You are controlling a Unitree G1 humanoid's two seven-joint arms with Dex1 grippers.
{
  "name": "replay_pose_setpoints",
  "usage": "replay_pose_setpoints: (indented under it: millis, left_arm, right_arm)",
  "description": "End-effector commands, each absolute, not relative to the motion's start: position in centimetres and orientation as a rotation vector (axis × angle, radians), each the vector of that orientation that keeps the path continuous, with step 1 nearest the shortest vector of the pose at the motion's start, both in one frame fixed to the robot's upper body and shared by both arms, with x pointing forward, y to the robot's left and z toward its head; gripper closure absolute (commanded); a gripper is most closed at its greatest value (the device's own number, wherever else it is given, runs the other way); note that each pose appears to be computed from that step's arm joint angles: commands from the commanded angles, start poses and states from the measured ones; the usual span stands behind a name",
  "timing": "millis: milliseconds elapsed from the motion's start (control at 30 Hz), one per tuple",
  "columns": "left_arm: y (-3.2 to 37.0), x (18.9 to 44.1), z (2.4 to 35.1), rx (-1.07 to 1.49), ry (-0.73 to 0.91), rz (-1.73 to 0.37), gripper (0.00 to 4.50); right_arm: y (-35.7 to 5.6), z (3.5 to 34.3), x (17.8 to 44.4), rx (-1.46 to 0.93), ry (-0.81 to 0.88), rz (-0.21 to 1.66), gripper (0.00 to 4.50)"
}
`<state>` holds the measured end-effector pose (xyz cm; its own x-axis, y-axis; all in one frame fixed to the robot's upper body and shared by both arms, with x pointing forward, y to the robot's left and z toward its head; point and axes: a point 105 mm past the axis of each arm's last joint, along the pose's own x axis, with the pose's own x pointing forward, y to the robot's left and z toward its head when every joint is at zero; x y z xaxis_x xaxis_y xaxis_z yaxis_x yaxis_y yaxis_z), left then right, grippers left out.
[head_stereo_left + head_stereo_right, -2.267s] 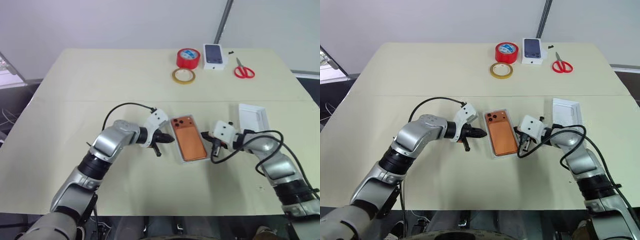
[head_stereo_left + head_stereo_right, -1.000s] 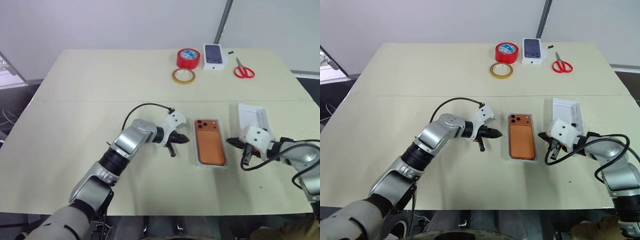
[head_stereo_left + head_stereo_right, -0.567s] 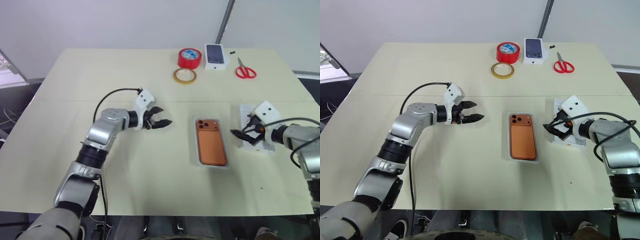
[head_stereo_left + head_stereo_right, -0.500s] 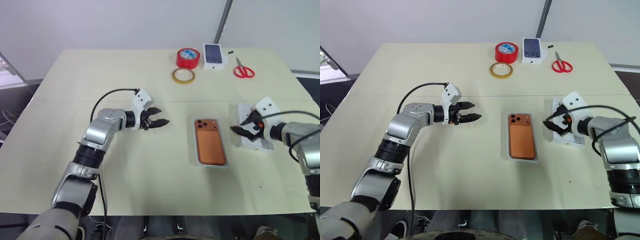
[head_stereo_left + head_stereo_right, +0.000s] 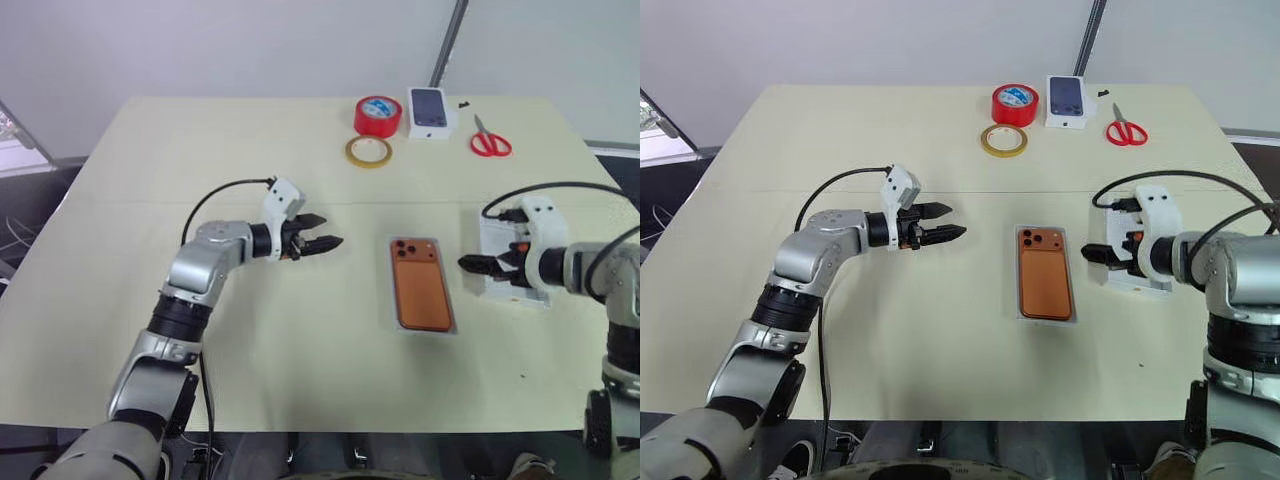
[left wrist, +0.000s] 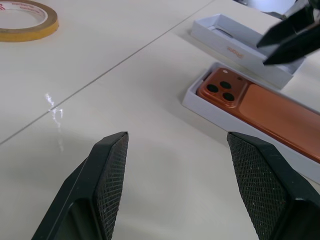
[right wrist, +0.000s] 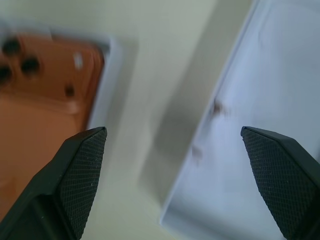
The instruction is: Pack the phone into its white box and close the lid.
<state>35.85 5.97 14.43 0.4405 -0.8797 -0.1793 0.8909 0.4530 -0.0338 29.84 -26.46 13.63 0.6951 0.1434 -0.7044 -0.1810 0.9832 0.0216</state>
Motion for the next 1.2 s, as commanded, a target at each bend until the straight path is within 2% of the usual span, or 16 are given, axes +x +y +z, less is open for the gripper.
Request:
replay_pose_setpoints:
  millis: [33,333,667,1200]
  left_arm:
    - [6.8,34.4,17.7,0.076,-0.016,-1.179,1.20]
    - [8.7,32.4,18.1,0.216,-0.147,-1.298,1.20]
    - [8.6,29.1,16.3,0.334,-0.139,-1.461,1.20]
    - [9.0,28.4,15.6,0.352,-0.153,-1.455,1.20]
  right_arm:
    - [-26.5,14.2,29.6,-0.093,0.733,0.129,0.00]
    - [-25.2,14.6,31.6,-0.135,0.716,0.089,0.00]
    - [-25.7,14.6,33.3,-0.075,0.806,0.079,0.00]
    - [-25.4,14.3,34.2,-0.095,0.909,0.083,0.00]
